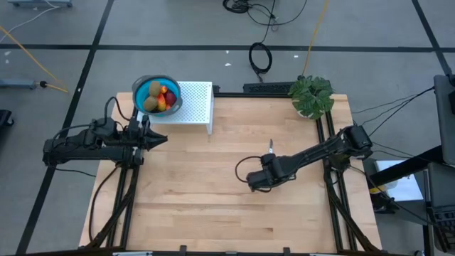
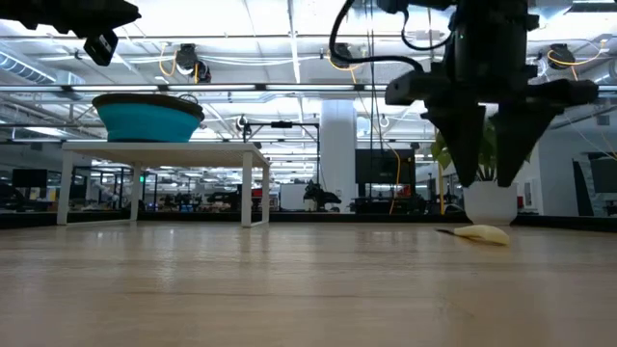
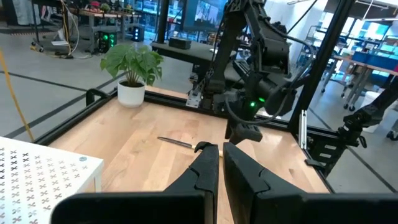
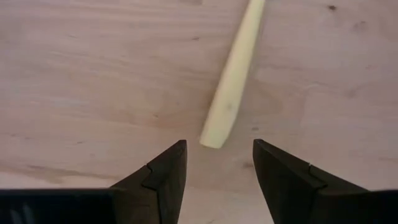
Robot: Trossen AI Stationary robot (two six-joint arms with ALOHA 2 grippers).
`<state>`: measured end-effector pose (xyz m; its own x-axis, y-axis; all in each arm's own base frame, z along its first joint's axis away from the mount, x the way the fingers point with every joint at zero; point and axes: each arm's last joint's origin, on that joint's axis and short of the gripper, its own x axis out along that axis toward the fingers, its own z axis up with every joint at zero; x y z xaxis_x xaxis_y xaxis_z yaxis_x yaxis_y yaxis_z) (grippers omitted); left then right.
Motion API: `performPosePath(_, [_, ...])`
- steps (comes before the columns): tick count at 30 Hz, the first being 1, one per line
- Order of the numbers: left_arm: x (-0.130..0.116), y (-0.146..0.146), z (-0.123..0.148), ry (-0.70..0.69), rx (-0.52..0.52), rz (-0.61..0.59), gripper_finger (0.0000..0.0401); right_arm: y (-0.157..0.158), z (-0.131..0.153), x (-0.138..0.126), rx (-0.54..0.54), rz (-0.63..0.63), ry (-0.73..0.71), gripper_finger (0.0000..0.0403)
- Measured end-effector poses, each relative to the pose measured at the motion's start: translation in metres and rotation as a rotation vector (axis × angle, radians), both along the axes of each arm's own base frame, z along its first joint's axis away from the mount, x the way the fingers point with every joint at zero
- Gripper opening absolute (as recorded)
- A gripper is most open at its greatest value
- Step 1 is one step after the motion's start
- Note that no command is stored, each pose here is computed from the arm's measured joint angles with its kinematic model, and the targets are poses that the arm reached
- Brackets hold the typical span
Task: Pick & Place Fruit
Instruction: Put the butter knife into the right side of the blue strainer bowl on the shelf
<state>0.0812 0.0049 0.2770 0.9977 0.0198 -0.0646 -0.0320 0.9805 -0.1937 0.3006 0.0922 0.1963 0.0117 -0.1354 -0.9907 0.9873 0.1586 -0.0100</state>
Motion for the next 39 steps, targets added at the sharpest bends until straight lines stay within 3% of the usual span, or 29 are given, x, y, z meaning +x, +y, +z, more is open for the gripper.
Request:
performPosePath(20, [0.0, 0.0, 0.0, -0.001, 0.001, 0.0, 0.0021, -0.023, -0.04, -0.005, 0.017, 0.001, -0.032, 0.0153])
performPosePath(27, [0.0, 0.0, 0.0, -0.001, 0.001, 0.0, 0.0021, -0.025, -0.059, -0.007, 0.106, 0.01, -0.11, 0.0148])
performPosePath(32, [0.0, 0.0, 0.0, -0.002, -0.002, 0.0, 0.0021, -0.026, -0.066, -0.012, 0.111, -0.033, -0.111, 0.0143])
performPosePath(39, [0.0, 0.0, 0.0, -0.002, -0.005, 0.0, 0.0021, -0.027, -0.067, -0.014, 0.106, -0.034, -0.092, 0.009])
